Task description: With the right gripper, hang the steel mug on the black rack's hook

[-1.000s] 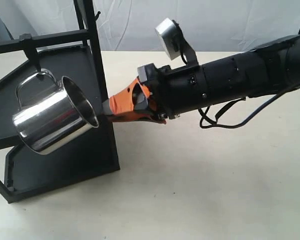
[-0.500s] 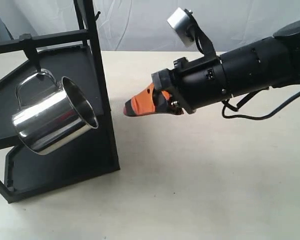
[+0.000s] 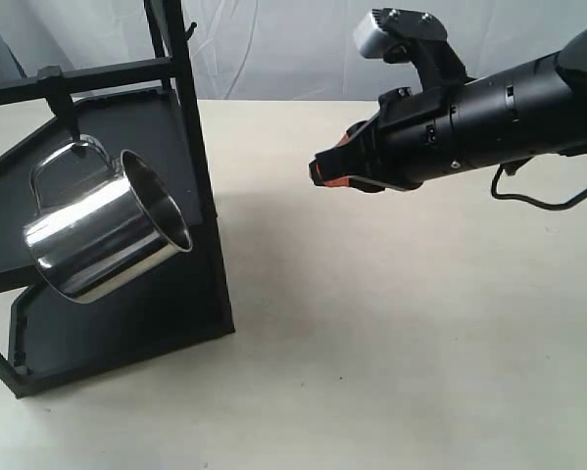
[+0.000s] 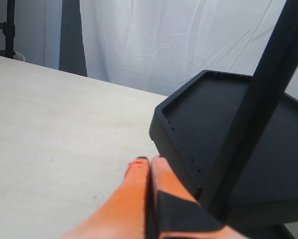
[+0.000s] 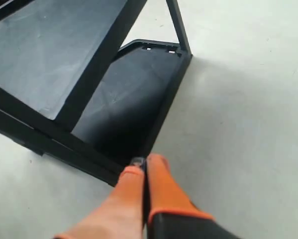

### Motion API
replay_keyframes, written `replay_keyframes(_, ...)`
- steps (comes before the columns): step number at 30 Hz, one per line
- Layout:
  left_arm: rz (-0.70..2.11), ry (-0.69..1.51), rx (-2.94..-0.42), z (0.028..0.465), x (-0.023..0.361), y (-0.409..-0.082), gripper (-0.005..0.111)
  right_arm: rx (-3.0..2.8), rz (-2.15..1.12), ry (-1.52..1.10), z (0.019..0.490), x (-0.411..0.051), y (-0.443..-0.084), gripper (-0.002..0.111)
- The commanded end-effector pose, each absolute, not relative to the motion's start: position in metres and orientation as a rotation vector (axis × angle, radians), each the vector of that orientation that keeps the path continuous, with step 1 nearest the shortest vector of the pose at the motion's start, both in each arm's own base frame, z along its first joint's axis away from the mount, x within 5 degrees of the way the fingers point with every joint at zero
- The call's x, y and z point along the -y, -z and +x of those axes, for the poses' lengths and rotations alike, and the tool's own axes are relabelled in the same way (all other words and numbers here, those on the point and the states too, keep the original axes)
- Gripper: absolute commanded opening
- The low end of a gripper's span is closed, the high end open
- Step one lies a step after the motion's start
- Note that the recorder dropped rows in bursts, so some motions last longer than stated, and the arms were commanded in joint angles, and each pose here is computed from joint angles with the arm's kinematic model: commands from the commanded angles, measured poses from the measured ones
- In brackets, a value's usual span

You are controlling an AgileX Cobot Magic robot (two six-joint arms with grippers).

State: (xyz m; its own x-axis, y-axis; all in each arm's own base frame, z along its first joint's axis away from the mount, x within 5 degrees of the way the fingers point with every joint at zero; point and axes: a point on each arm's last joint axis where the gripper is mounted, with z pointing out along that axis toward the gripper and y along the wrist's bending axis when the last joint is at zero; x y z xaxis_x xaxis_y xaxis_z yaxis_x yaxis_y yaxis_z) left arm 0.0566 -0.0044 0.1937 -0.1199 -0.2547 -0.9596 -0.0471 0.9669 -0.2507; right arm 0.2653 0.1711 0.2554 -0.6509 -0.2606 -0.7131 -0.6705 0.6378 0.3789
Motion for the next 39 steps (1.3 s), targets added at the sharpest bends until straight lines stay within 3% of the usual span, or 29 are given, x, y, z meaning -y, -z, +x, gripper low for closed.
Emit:
replay_keyframes(1,-0.23,0.178,-1.677,0.056,0.004,-0.195,0.002,-2.222,-0.718,-0.831,0.266,-0.169,-0.258,-0.001)
replay_keyframes(7,-0.231,0.177,-1.675,0.056,0.004,-0.195,0.002,-2.2,-0.763,-0.778,0.266,-0.167,-0.259,-0.001)
replay_keyframes(11,-0.221,0.172,-1.685,0.056,0.004,-0.194,0.002,-2.043,-0.924,-0.403,0.27,-0.15,-0.274,-0.001)
replay_keyframes(15,-0.194,0.132,-1.694,0.056,0.004,-0.193,0.002,-1.705,-0.559,-0.187,0.255,-0.117,-0.354,-0.001)
replay_keyframes(17,-0.194,0.132,-1.694,0.056,0.004,-0.193,0.002,-1.473,-0.476,-0.048,0.219,-0.086,-0.406,-0.001)
replay_keyframes(20,-0.194,0.132,-1.694,0.056,0.004,-0.193,0.002,-1.408,-0.477,-0.005,0.185,-0.061,-0.425,-0.001)
replay_keyframes(29,-0.194,0.132,-1.694,0.056,0.004,-0.193,0.002,-1.616,-0.165,-0.006,0.17,-0.029,-0.337,-0.001)
replay_keyframes(39,-0.194,0.132,-1.694,0.056,0.004,-0.193,0.002,-1.603,-0.005,0.012,0.11,-0.001,-0.286,-0.001)
